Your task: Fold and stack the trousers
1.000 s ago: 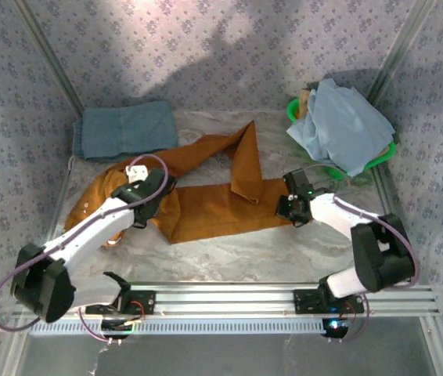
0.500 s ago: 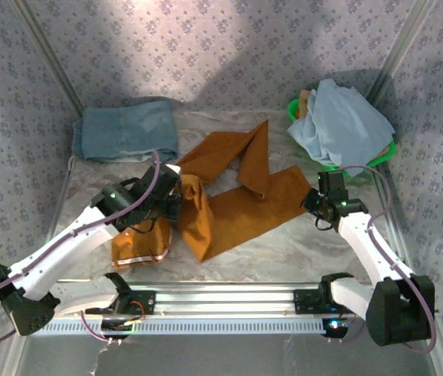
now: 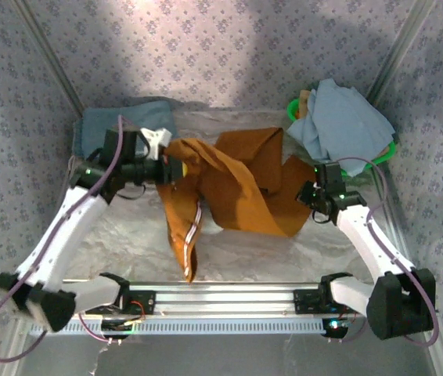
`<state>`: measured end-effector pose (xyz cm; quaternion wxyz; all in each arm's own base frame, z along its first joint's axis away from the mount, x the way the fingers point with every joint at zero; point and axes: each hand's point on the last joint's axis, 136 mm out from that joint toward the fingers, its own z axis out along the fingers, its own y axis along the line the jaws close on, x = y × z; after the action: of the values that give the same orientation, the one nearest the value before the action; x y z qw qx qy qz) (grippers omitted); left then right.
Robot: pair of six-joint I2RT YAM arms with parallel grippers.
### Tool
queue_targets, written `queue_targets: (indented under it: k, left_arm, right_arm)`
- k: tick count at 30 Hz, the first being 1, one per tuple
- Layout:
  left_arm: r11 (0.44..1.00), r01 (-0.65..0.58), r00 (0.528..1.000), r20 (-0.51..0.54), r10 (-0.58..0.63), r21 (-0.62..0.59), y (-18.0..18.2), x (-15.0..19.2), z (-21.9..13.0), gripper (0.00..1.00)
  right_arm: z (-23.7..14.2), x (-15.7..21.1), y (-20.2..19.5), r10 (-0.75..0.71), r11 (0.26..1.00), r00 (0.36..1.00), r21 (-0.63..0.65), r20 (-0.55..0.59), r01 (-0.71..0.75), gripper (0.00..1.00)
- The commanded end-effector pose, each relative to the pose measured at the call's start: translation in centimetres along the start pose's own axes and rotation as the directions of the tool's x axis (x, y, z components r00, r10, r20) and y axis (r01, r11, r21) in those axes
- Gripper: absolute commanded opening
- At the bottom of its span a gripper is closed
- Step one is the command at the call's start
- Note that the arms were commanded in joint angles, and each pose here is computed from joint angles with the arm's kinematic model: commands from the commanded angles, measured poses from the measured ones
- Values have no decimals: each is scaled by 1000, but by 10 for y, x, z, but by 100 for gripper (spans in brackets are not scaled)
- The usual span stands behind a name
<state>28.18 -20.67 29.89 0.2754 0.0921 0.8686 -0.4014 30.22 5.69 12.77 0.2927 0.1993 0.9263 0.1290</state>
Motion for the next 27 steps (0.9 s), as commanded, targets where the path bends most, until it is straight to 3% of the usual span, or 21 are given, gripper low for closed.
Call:
queue_targets:
  k: [1, 5, 7, 11, 13, 15, 16, 17, 19, 20, 22, 23, 25, 27]
  left_arm:
    - [975, 52, 998, -31, -47, 214, 16, -20, 28, 0]
    - [958, 215, 975, -98, -199, 191, 91, -16, 70, 0]
    - [950, 286, 956, -103, -274, 123, 123, -17, 79, 0]
    - [942, 332, 936, -106, -336, -57, 170, -15, 77, 3]
    - [924, 364, 922, -92, -375, -118, 184, -16, 67, 47]
    - [904, 334, 929, -67, -363, -265, 199, -13, 51, 77]
    - [871, 317, 931, -54, -362, -374, 208, -8, 35, 86]
    - [846, 293, 936, -49, -349, -446, 213, -6, 22, 88]
    - [726, 273, 942, 21, -335, -631, 225, -5, -20, 90]
    - [682, 247, 951, 38, -306, -688, 222, -6, -36, 90]
    - [539, 200, 971, 91, -222, -819, 212, -10, -79, 92]
    - [503, 177, 979, 101, -175, -846, 203, -12, -90, 98]
    - [483, 90, 996, 83, -35, -871, 165, -19, -95, 99]
    - [530, -56, 996, -8, 92, -846, 122, -24, -68, 100]
  right_arm:
    - [3, -9, 22, -14, 999, 1000, -42, 6, 14, 0]
    - [11, -9, 38, -41, 997, 999, -64, -11, 40, 0]
    - [15, -8, 47, -58, 996, 998, -76, -17, 57, 0]
    - [21, -1, 75, -124, 986, 992, -119, -37, 118, 15]
    - [22, 9, 98, -175, 972, 983, -167, -52, 164, 25]
    - [23, 17, 112, -217, 961, 974, -187, -58, 203, 34]
    - [23, 20, 117, -233, 956, 970, -195, -63, 217, 37]
    - [24, 22, 118, -243, 954, 968, -197, -66, 226, 38]
    - [22, 23, 119, -256, 950, 964, -200, -65, 239, 42]
    - [22, 23, 118, -261, 949, 963, -197, -64, 245, 43]
    - [19, 20, 117, -273, 947, 960, -193, -56, 258, 44]
    - [18, 20, 117, -278, 945, 959, -194, -53, 264, 44]
    - [16, 20, 117, -289, 941, 956, -195, -48, 275, 46]
    - [17, 19, 116, -293, 941, 955, -192, -47, 279, 46]
